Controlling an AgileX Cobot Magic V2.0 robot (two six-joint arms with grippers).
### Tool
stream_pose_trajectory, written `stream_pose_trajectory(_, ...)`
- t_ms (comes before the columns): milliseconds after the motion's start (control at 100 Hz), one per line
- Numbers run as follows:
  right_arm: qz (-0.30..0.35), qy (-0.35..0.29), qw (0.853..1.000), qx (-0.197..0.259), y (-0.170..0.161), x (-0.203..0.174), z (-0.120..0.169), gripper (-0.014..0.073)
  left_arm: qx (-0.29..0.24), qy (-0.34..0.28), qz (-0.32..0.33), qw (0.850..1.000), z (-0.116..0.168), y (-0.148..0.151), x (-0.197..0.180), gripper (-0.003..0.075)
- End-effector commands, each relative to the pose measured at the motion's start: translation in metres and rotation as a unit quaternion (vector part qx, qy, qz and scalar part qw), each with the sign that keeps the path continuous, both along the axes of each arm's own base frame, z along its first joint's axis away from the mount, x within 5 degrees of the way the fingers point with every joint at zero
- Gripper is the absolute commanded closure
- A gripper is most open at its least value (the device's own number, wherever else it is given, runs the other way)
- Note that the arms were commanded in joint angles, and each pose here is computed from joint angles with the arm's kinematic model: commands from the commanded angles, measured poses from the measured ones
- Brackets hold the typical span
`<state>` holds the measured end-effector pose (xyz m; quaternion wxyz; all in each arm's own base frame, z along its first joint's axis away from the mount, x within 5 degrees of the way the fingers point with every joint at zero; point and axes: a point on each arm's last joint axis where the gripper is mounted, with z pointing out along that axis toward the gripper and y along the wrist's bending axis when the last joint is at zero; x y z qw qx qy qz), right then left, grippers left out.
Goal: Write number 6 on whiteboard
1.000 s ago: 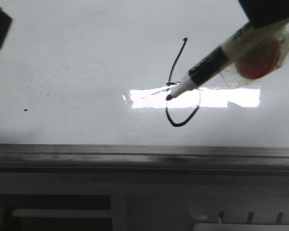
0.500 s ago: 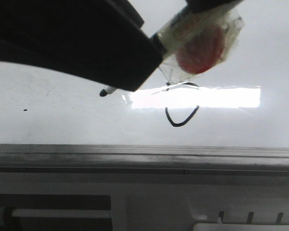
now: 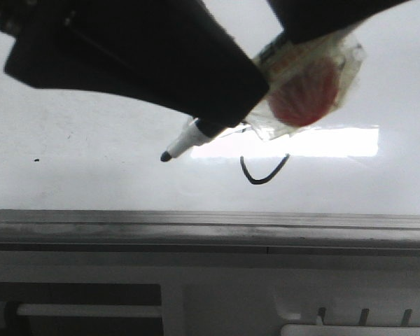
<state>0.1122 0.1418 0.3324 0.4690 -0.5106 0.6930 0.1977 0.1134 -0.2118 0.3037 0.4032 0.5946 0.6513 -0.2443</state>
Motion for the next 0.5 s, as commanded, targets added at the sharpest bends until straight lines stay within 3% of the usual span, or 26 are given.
stream_pose_trajectory(0, -0.015, -0.033, 0.998, 0.048, 0.0011, 0.0031, 0.0195, 0.0651, -0.036, -0.005, 0.019, 0.999, 0.0128, -0.0043, 0.0037, 0.0615)
stream_pose_trajectory(80, -0.015, -0.033, 0.998, 0.048, 0.0011, 0.0031, 0.0195, 0.0651, -0.03, -0.002, 0.019, 0.999, 0.0097, -0.0063, 0.005, 0.0631)
stream_pose_trajectory(220, -0.014, -0.032, 0.998, 0.048, 0.0011, 0.003, 0.0194, 0.0651, -0.03, 0.001, 0.02, 0.999, 0.0083, -0.0075, 0.0058, 0.0736)
stream_pose_trajectory(290, -0.014, -0.032, 0.998, 0.048, 0.0011, 0.003, 0.0194, 0.0651, -0.026, 0.004, 0.018, 0.999, 0.0074, -0.0077, 0.0054, 0.0727)
stream_pose_trajectory(360, -0.014, -0.032, 0.998, 0.048, 0.0011, 0.003, 0.0194, 0.0651, -0.023, 0.007, 0.015, 1.0, 0.0068, -0.0075, 0.0046, 0.0663)
stream_pose_trajectory(490, -0.014, -0.032, 0.998, 0.048, 0.0011, 0.003, 0.0194, 0.0651, -0.021, 0.008, 0.013, 1.0, 0.0065, -0.0075, 0.0042, 0.0423)
